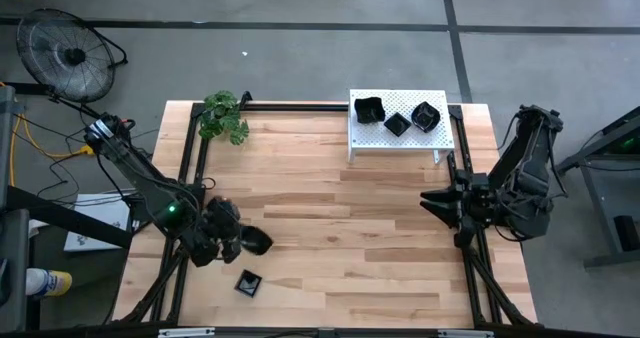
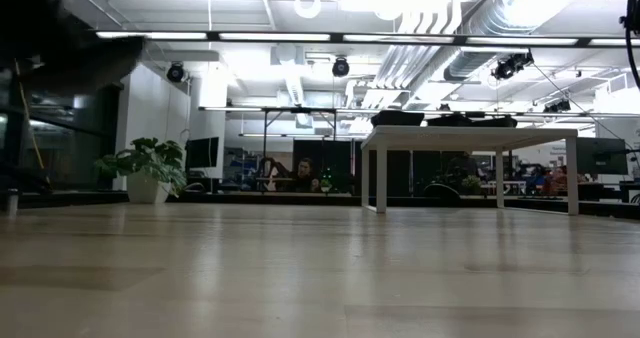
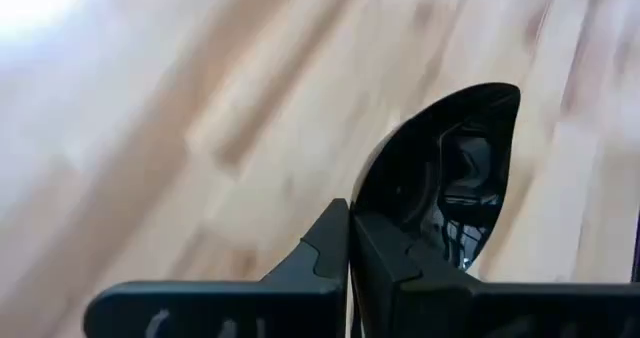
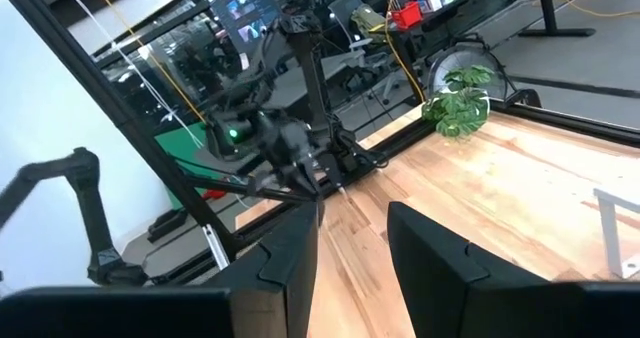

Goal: Pick & Place Mini shaped plates
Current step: Stack the leaf-shaped plate on top of the leaf-shaped plate on the shelf

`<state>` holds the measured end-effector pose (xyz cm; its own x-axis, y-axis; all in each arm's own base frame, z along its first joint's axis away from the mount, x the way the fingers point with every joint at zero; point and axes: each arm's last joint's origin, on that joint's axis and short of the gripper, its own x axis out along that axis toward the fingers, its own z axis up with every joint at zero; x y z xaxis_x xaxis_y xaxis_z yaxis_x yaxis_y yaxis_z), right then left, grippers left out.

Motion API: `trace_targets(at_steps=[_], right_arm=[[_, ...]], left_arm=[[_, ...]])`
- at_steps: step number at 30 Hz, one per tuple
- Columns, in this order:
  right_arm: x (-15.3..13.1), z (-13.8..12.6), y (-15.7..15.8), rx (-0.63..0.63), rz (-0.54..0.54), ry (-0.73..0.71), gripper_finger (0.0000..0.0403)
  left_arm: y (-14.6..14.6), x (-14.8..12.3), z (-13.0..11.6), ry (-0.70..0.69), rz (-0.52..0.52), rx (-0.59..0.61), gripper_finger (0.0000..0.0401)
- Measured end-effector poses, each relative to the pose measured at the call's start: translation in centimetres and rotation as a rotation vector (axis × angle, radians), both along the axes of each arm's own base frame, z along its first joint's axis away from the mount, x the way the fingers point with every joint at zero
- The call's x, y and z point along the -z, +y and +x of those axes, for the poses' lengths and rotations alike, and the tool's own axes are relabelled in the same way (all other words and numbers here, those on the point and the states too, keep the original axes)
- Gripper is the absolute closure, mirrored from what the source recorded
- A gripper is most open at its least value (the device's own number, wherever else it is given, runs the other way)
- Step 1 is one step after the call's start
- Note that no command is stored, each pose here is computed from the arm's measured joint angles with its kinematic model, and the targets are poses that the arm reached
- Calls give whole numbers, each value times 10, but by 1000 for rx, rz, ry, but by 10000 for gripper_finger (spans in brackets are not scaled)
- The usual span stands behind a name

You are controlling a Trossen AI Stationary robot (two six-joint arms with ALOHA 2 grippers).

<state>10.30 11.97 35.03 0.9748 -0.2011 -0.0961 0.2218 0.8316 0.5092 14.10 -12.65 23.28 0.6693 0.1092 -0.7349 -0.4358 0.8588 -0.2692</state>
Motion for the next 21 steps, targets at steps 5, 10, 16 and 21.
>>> trace_targets(at_steps=[5, 10, 16, 21], right_arm=[[4, 6, 3, 53, -38, 12, 284], [14, 24, 6, 188, -108, 30, 284], [22, 55, 11, 296, -157, 47, 284], [23, 87, 8, 392, -253, 64, 284]], left_arm=[[2, -21, 7, -226, 185, -105, 401], [4, -43, 16, -431, 453, -209, 401], [14, -63, 39, -461, 667, -289, 401], [35, -78, 61, -448, 723, -319, 401]])
